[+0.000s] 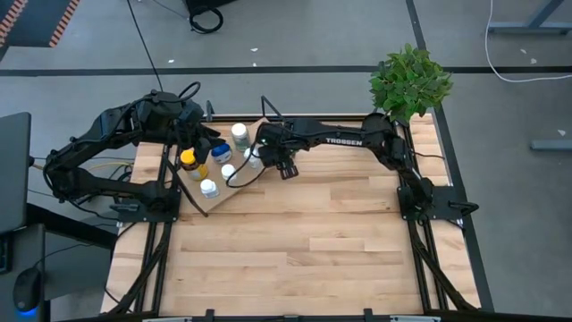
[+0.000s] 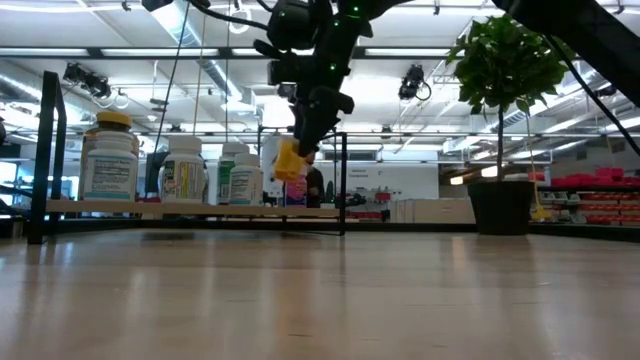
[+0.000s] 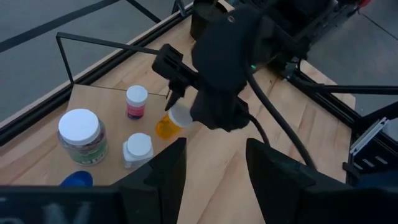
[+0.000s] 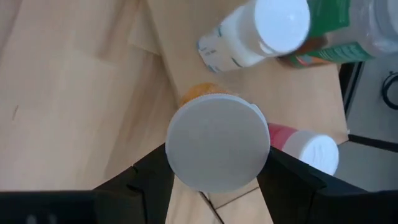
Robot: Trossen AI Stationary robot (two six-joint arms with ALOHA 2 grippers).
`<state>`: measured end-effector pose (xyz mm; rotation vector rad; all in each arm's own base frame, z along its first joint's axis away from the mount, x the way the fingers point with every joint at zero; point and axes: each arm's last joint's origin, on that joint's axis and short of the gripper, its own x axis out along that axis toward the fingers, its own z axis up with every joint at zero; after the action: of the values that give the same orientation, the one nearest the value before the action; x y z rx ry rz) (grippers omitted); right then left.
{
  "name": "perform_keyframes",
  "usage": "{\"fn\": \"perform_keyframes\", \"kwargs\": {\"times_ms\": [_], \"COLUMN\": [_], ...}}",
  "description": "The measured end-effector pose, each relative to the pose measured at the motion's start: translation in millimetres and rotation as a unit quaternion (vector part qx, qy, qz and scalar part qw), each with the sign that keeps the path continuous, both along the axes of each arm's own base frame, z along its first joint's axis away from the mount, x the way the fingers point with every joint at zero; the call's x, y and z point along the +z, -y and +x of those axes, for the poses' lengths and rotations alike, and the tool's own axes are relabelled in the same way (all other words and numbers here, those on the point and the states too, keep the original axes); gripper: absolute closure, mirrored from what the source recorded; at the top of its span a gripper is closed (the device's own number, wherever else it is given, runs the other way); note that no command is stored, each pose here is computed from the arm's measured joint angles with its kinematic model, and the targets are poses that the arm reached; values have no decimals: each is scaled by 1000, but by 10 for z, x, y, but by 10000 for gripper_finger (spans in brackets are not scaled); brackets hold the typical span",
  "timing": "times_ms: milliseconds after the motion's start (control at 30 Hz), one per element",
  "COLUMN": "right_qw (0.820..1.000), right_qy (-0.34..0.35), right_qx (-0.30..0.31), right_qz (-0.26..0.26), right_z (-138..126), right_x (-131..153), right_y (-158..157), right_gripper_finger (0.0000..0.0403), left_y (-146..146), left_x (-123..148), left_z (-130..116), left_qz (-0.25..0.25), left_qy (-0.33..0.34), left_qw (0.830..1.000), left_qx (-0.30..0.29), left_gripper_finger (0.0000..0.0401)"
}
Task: Pick and place medicine bottles onto shelf by color
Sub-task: Put the orange pill bottle on the shelf
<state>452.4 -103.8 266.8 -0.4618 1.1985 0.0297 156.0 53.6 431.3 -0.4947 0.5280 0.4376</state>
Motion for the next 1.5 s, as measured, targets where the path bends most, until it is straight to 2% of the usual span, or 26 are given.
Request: {"fn": "perform_keyframes", "kwargs": {"times_ms": [200,400,767,1100,1367,1500], "right_qw": [1000,1000,999,1000,999,999], "right_qy": [0,0,22,17,11,13], "right_qx": [-21,-16,12,4,6,-4], "right_qz": [-1,-11,-42,26,32,36], "right_z": [-51,-82,-34,-66,-72,-73], "right_x": [0,5,35,7,1,1], "right_y": [200,343,390,335,306,312], "right_gripper_finger": [189,189,189,189,188,173], "left_y": [0,0,0,0,-1,0], "left_x": [0,0,0,0,0,0], "left_z": [0,0,0,0,0,0], "left_qz": [-3,-10,-13,-13,-13,-15], "left_qy": [1,3,4,4,4,5], "left_qw": [1000,1000,1000,1000,1000,1000], "left_qx": [2,7,9,10,10,12], "left_gripper_finger": [229,229,229,229,229,229]}}
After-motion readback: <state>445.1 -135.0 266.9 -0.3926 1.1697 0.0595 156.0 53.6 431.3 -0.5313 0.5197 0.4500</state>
